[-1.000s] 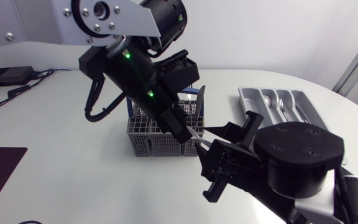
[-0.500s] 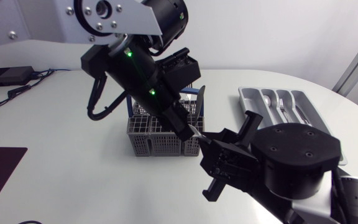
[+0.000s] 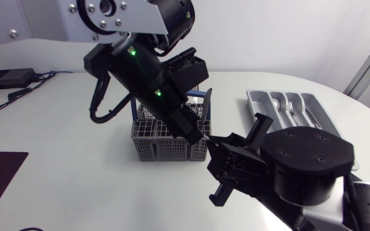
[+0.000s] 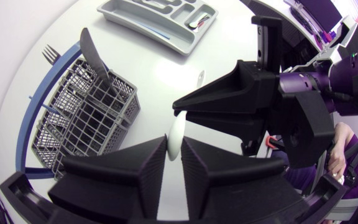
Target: Unload the cutlery basket into the drawer organizer.
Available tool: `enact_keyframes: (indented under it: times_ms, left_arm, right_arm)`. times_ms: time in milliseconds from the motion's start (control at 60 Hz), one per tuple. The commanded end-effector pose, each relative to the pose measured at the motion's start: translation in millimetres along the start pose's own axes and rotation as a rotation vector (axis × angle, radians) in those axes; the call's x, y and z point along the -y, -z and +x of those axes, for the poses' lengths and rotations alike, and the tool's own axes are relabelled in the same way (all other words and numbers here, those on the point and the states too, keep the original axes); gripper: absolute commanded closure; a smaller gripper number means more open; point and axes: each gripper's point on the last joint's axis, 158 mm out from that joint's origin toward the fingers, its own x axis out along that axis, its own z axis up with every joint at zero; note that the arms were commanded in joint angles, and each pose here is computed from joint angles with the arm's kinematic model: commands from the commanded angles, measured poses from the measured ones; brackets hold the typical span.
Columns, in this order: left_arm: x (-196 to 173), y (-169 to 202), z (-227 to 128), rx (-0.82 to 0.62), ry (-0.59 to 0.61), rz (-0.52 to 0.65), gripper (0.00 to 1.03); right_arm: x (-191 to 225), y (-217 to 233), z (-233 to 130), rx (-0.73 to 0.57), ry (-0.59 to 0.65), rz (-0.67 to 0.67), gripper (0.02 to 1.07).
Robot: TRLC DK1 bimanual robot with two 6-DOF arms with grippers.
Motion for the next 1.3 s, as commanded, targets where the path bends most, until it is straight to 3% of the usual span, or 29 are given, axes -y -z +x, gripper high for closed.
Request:
enact_keyframes:
  times_ms: [0,50,167,467,717,1017,1283]
  left_arm:
    - [-4,-18,-15,0.062,0.0,-0.025,0.47]
    - [-5,-22,-20,0.083,-0.005,-0.025,0.35]
    - [-13,-28,-31,0.132,-0.027,-0.026,0.17]
    - [-24,-25,-35,0.175,-0.054,-0.025,0.17]
    - [-29,-19,-35,0.218,-0.106,0.047,0.17]
    - [-35,-7,-17,0.236,-0.202,0.149,0.14]
    - [-33,-1,-13,0.266,-0.269,0.218,0.14]
  right_arm:
    - [-3,11,0,-0.023,-0.005,-0.029,0.96]
    - [-4,14,-1,-0.025,-0.009,-0.029,0.96]
    - [-4,26,-3,-0.036,-0.029,-0.026,0.96]
    - [3,68,-9,-0.088,-0.058,-0.007,0.96]
    - [27,116,-28,-0.149,-0.114,0.004,0.96]
    - [80,205,-39,-0.257,-0.173,0.094,0.96]
    - [109,284,-39,-0.332,-0.313,0.169,0.96]
